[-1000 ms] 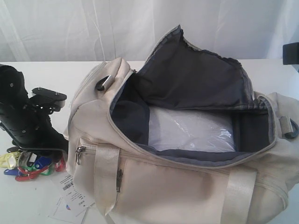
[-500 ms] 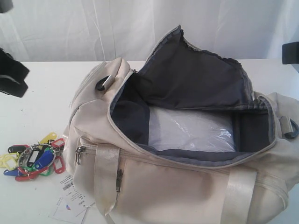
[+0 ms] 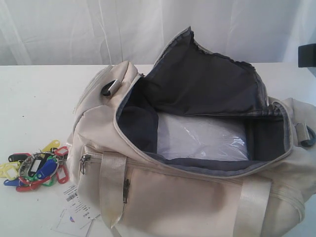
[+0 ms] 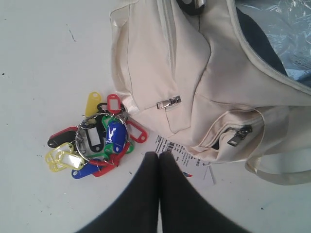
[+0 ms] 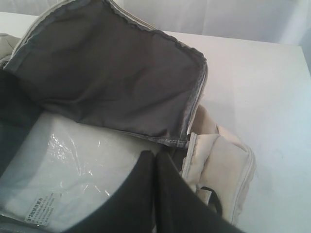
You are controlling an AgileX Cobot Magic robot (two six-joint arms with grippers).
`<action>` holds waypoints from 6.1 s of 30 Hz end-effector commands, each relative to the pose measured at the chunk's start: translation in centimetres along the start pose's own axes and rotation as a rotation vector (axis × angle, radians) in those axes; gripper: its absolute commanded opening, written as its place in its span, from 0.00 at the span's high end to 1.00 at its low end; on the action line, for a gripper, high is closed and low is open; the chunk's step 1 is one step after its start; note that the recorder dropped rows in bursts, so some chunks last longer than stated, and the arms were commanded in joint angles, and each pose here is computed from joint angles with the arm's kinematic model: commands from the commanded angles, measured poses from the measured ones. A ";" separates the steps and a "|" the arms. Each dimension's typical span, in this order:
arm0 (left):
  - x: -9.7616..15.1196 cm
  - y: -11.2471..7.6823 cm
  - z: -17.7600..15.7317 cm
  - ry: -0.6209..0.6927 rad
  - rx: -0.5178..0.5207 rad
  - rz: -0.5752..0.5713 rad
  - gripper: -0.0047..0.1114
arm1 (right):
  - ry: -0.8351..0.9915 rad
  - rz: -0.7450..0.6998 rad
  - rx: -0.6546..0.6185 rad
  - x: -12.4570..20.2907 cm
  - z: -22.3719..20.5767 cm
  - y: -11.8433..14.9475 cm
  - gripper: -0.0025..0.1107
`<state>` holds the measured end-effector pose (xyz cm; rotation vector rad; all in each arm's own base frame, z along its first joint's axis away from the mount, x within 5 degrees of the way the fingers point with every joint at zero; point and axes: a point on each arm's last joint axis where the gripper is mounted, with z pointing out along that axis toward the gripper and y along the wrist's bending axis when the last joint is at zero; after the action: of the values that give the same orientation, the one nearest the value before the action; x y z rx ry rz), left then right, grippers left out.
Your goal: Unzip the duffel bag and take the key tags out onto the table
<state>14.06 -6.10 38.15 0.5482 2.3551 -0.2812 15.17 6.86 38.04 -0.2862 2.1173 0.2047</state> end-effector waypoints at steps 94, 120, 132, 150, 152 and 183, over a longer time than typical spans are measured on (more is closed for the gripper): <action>21.1 2.2 7.9 -0.634 -0.413 -0.222 0.96 | -0.025 0.008 -0.006 -0.1 0.0 0.0 0.98; 22.2 2.1 8.7 -0.476 -0.383 -0.212 0.96 | -0.025 0.008 -0.006 -0.1 0.0 0.0 0.98; 22.2 2.1 8.7 -0.476 -0.385 -0.213 0.96 | -0.025 0.008 -0.006 -0.1 0.0 0.0 0.98; 22.2 2.1 8.7 -0.476 -0.385 -0.213 0.96 | -0.025 0.008 -0.006 -0.1 0.0 0.0 0.98; 22.2 2.1 8.7 -0.476 -0.385 -0.213 0.96 | -0.025 0.008 -0.006 -0.1 0.0 0.0 0.98; 22.2 2.1 8.7 -0.476 -0.385 -0.213 0.96 | -0.365 0.123 0.080 1.5 -10.0 -3.1 0.98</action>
<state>5.19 -0.37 16.78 0.0310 1.9287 -0.0336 7.11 1.25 42.29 -0.0863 1.7776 0.2437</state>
